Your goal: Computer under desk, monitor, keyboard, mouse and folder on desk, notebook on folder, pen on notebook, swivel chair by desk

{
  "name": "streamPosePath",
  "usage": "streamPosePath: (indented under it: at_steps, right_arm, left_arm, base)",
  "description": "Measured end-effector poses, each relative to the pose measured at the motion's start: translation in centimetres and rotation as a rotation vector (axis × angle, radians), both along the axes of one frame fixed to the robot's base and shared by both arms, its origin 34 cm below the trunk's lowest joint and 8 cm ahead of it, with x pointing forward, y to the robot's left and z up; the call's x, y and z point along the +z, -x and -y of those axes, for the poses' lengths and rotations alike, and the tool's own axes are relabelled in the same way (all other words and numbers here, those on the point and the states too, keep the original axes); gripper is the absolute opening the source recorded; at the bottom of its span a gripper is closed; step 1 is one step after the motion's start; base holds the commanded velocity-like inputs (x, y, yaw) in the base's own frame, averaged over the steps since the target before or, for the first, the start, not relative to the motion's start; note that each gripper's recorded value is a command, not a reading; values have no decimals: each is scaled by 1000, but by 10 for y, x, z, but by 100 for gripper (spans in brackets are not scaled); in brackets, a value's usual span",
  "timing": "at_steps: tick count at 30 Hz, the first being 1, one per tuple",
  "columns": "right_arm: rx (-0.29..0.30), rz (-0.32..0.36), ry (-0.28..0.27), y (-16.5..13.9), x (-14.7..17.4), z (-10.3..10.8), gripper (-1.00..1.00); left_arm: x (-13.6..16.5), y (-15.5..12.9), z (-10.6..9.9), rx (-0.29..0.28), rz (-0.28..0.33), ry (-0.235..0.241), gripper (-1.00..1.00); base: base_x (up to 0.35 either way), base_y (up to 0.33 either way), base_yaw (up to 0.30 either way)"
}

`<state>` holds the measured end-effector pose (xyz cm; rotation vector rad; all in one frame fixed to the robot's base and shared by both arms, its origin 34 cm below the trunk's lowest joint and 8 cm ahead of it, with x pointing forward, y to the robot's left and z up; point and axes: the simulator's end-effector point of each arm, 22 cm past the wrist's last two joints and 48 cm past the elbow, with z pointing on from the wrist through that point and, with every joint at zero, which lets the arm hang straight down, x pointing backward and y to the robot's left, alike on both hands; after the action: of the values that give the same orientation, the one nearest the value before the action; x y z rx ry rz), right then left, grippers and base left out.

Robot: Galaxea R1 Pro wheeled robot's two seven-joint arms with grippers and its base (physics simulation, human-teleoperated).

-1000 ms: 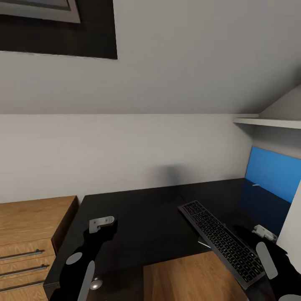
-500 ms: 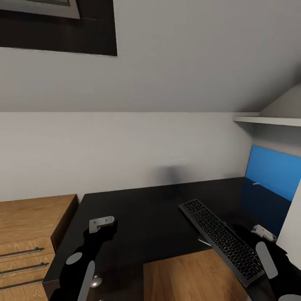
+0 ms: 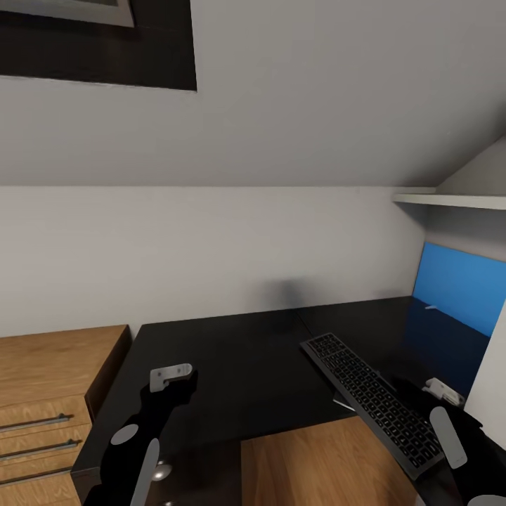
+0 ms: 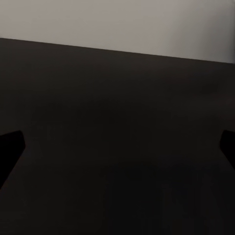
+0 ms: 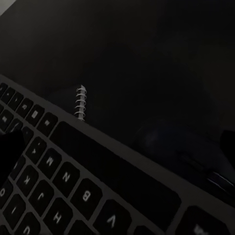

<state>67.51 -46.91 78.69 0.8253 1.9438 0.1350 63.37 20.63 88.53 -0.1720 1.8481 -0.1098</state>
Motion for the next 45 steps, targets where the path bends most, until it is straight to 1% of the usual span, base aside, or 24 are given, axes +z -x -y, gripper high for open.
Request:
streamPosePath:
  at_steps: [3,8,14,29,37,38,45]
  right_arm:
    - [0,0,0,0,-5,0,100]
    - [1,1,1,0,-5,0,100]
    - [1,1,1,1,-16,0,100]
    - [5,-4,8,1,-17,-1,100]
    - [3,-5,-5,1,-19,-3,100]
    - [4,-38,-17,6,-35,-5,100]
    - [6,-39,-17,6,-35,-6,100]
  left_arm:
    - [-5,0,0,0,0,0,100]
    - [-6,0,0,0,0,0,100]
    - [-16,1,0,0,0,0,100]
    - [-20,2,-1,1,-8,-1,100]
    - [-21,1,-1,0,-10,-1,100]
    - [-21,1,-1,0,-10,0,100]
    - [-21,1,-1,0,-10,0,100]
  base:
    - [0,0,0]
    - [0,0,0]
    - [0,0,0]
    - [0,0,0]
    - [-79,20,0]
    - [-153,35,0]
    - [-52,17,0]
